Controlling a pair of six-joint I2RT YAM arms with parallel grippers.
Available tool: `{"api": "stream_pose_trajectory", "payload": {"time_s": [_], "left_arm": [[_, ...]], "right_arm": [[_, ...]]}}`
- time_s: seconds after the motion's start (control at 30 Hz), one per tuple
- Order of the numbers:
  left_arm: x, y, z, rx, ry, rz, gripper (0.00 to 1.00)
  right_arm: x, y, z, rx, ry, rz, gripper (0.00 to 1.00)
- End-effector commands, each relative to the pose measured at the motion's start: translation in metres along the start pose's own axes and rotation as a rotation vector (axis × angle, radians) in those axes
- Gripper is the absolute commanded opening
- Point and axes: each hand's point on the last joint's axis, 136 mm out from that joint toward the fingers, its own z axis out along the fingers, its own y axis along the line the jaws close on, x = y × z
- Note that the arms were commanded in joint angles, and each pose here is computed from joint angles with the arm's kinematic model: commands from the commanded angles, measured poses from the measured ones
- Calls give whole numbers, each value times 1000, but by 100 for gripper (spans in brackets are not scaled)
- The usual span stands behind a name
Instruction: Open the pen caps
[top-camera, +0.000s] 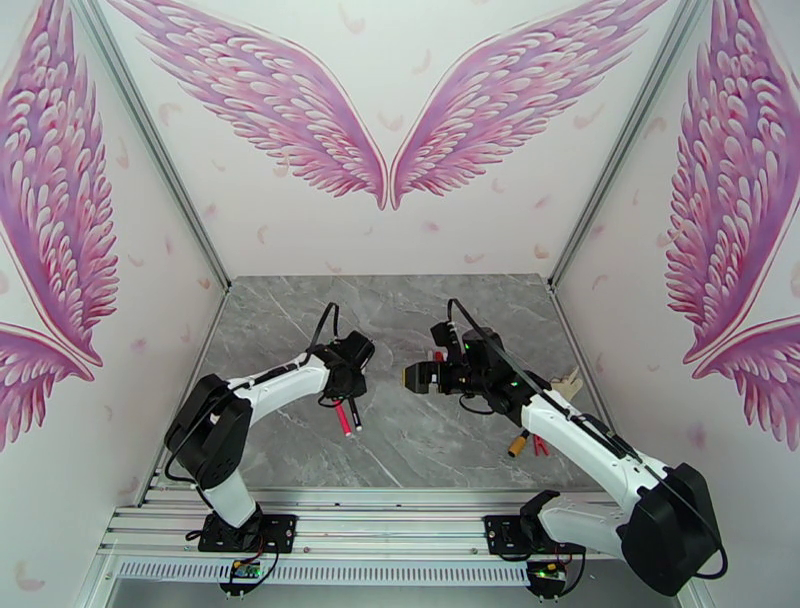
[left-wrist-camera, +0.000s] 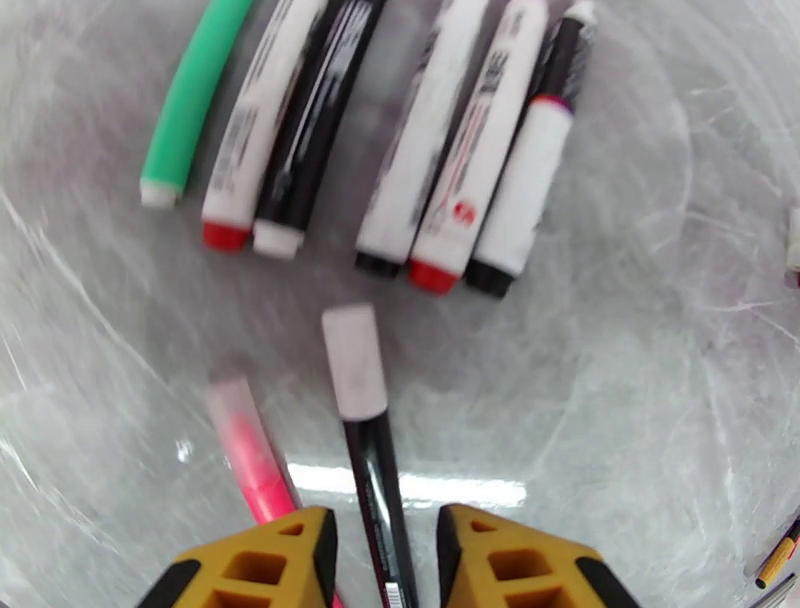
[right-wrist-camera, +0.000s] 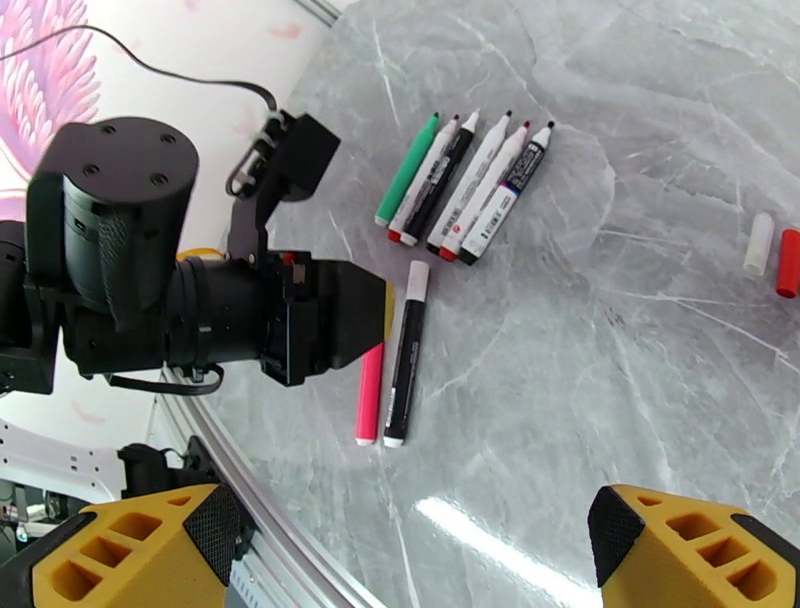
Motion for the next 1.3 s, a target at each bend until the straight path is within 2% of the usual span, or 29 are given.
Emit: {"api": "stream_pose_trajectory", "payload": {"time_s": [0.0,0.6,0.87,1.07,1.27], "left_arm": [[9,-9,-1,26,15,-83,34],[15,9,20,-122,34,-60,34],[19,1,34,-94,60,-53,33],[25,3,43,-85,79,-68,28],[23,5,36,-74,64,-85,23]], "right_arm": [[6,10,-7,-24,12,-36,99],[17,5,-9,-14,32,-54,99],[16,2,-8,4,41,-53,99],[16,1,-6,7,45,-43,99],[15,2,-6,4,46,-37,99]]}}
